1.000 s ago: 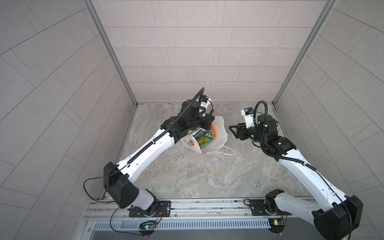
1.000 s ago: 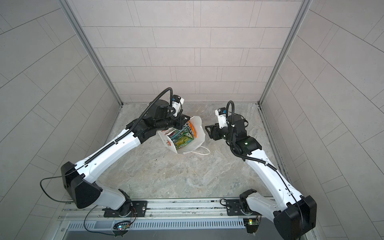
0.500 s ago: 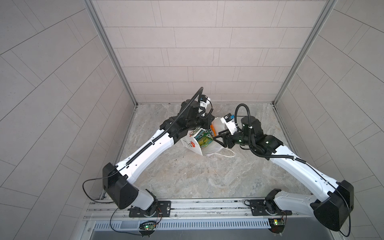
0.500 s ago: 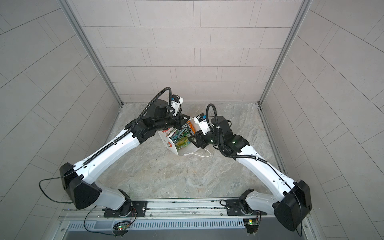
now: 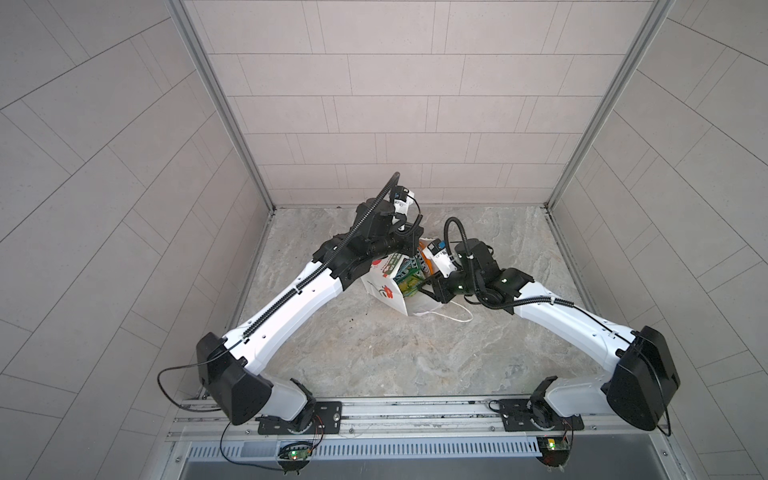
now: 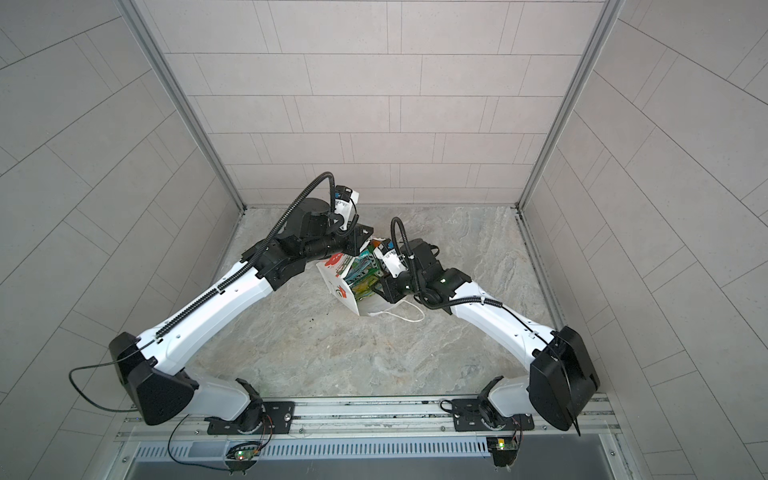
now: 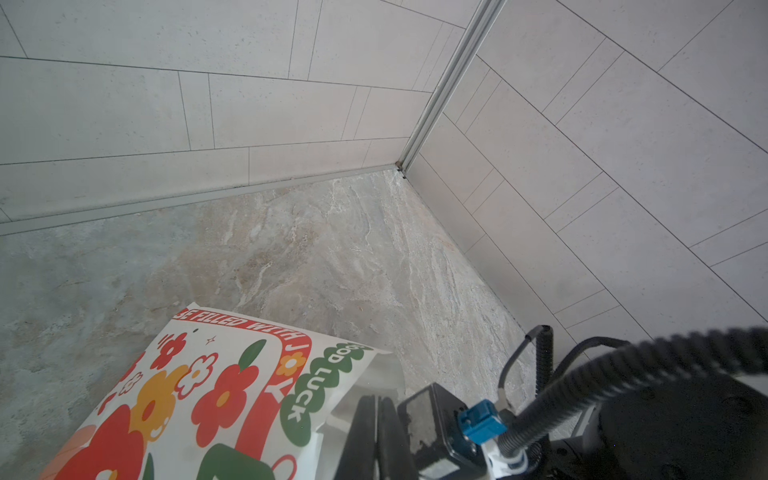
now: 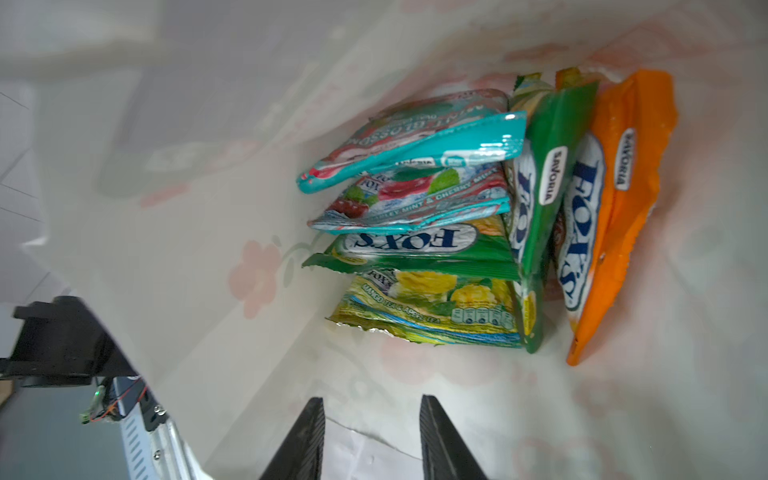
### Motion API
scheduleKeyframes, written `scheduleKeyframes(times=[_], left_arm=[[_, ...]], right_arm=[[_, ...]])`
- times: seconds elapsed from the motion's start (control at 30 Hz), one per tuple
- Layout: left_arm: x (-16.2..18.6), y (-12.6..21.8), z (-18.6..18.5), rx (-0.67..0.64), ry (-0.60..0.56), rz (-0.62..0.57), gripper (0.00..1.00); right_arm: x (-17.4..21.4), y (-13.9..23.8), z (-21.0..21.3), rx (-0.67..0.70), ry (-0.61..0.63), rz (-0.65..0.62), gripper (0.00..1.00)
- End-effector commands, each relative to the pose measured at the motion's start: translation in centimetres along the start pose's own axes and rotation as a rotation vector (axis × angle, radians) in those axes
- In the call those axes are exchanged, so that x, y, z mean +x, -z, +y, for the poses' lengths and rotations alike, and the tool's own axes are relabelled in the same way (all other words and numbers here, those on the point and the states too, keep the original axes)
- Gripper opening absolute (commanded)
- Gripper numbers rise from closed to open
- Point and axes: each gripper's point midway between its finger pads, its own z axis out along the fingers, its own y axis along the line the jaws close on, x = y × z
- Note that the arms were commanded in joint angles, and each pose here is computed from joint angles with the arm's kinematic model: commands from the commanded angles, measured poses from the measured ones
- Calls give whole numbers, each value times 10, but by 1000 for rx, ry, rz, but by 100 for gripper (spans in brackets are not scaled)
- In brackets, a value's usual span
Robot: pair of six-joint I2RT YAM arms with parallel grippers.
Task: Take the snacks out of the paper bag
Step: 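Hold the tilted bag with the left gripper while right gripper reaches into its opening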
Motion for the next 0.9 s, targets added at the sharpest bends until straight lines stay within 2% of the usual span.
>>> scheduleKeyframes(times=[0.0, 0.17, 0.4, 0.6, 0.87], left_arm=[[-24, 19, -11, 15, -14, -86, 0], [-24, 18, -9, 4, -12, -90, 0], [-26, 18, -10, 11, -10, -91, 0], [-26, 17, -13, 23, -10, -85, 0], [-25, 19, -16, 39, -18, -78, 0]], right_arm=[[15, -6, -18, 110, 41, 42, 40], [22, -10, -24, 170, 82, 58, 40], [24, -25, -8, 135, 161, 70, 40], [18, -37, -23, 222, 137, 62, 39], [-6, -38, -48, 377, 101, -52, 36]])
